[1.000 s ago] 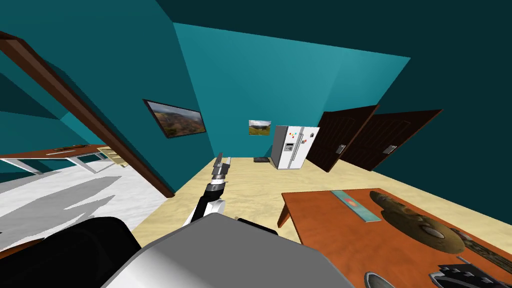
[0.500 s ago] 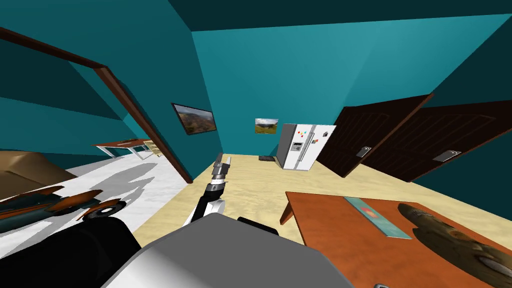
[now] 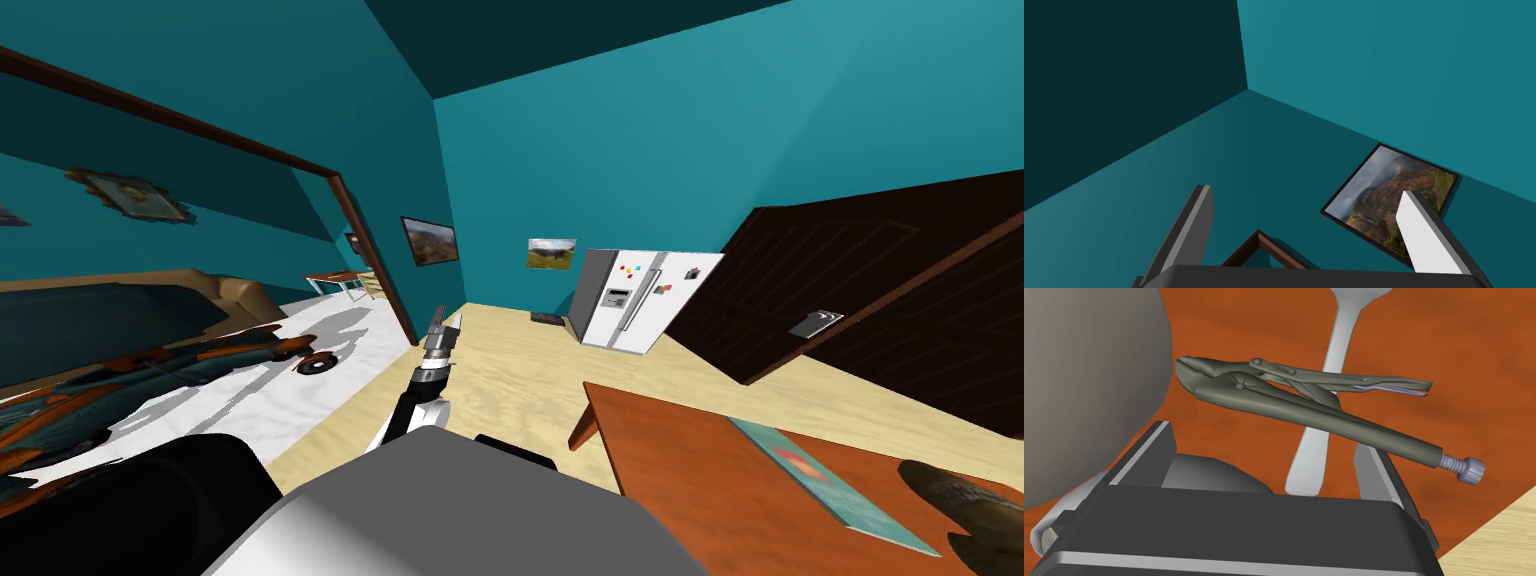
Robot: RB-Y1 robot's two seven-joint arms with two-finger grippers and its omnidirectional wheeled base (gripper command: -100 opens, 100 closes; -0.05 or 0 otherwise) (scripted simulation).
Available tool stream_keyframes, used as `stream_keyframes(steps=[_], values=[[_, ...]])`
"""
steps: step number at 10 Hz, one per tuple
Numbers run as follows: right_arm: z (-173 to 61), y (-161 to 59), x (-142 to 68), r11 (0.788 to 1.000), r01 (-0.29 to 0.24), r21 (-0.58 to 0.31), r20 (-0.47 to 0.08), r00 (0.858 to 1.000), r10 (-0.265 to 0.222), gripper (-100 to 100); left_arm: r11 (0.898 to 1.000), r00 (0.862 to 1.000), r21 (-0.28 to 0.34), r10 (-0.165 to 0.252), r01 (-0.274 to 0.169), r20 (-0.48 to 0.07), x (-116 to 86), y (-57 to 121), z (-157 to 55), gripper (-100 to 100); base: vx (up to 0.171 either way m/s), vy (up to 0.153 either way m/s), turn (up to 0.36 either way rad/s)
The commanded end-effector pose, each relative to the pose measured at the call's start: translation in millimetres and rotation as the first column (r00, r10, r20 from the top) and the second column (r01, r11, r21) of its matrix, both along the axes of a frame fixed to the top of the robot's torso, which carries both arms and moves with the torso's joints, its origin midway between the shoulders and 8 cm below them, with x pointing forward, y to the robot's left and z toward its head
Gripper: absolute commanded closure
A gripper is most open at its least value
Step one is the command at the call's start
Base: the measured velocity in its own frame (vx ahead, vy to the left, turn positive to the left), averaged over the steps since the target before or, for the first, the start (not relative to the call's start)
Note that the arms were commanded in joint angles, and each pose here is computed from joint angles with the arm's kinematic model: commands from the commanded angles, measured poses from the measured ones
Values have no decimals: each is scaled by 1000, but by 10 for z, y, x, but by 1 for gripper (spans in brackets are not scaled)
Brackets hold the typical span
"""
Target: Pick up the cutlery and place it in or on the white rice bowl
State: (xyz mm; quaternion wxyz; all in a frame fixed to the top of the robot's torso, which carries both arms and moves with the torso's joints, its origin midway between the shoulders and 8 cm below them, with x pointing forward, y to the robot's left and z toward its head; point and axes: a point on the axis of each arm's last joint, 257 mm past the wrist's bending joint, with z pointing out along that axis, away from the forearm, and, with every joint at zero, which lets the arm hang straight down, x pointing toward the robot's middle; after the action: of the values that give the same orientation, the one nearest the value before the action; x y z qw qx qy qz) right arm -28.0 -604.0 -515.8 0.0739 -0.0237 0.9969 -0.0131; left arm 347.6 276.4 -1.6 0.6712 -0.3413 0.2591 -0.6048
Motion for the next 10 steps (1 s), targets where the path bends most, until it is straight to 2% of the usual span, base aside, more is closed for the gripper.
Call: stream_keyframes(steps=[1, 2, 3, 4, 5, 6, 7, 8, 9, 10], values=[[-12, -11, 3, 999, 39, 2, 1, 999, -39, -100, 1000, 1000, 0, 0, 0, 0, 0, 0, 0, 0, -155, -7, 184], [-37, -35, 2, 997, 80, 0, 1, 997, -80, -100, 1000, 1000, 0, 0, 0, 0, 0, 1, -1, 0, -179, 19, 383], [-37, -35, 2, 996, 93, 2, 1, 996, -93, -100, 1000, 1000, 0, 0, 0, 0, 0, 0, 0, 0, -140, 14, 165], [-62, -56, -1, 991, 135, 1, 1, 991, -135, -100, 1000, 1000, 0, 0, 0, 0, 0, 1, -1, 0, -167, 46, 302], [-62, -56, -1, 989, 147, 3, 2, 989, -147, -100, 1000, 1000, 0, 0, 0, 0, 0, 0, 0, 0, -141, 44, 200], [-87, -75, -4, 982, 190, 2, 2, 982, -190, -100, 1000, 1000, 0, 0, 0, 0, 0, 1, -1, 0, -190, 48, 390], [-87, -75, -4, 980, 201, 3, 2, 980, -201, -100, 1000, 1000, 0, 0, 0, 0, 0, 0, 0, 0, -148, 40, 194], [-112, -92, -8, 971, 240, 2, 2, 971, -240, -100, 1000, 1000, 0, 0, 0, 0, 0, 1, -1, 0, -152, 46, 320], [-112, -92, -8, 967, 254, 4, 2, 967, -254, -100, 1000, 1000, 0, 0, 0, 0, 0, 0, -1, 0, -133, 40, 195], [-137, -107, -13, 956, 293, 3, 3, 956, -293, -100, 1000, 1000, 0, 0, 0, 0, -1, 1, -1, 0, -176, 65, 382]])
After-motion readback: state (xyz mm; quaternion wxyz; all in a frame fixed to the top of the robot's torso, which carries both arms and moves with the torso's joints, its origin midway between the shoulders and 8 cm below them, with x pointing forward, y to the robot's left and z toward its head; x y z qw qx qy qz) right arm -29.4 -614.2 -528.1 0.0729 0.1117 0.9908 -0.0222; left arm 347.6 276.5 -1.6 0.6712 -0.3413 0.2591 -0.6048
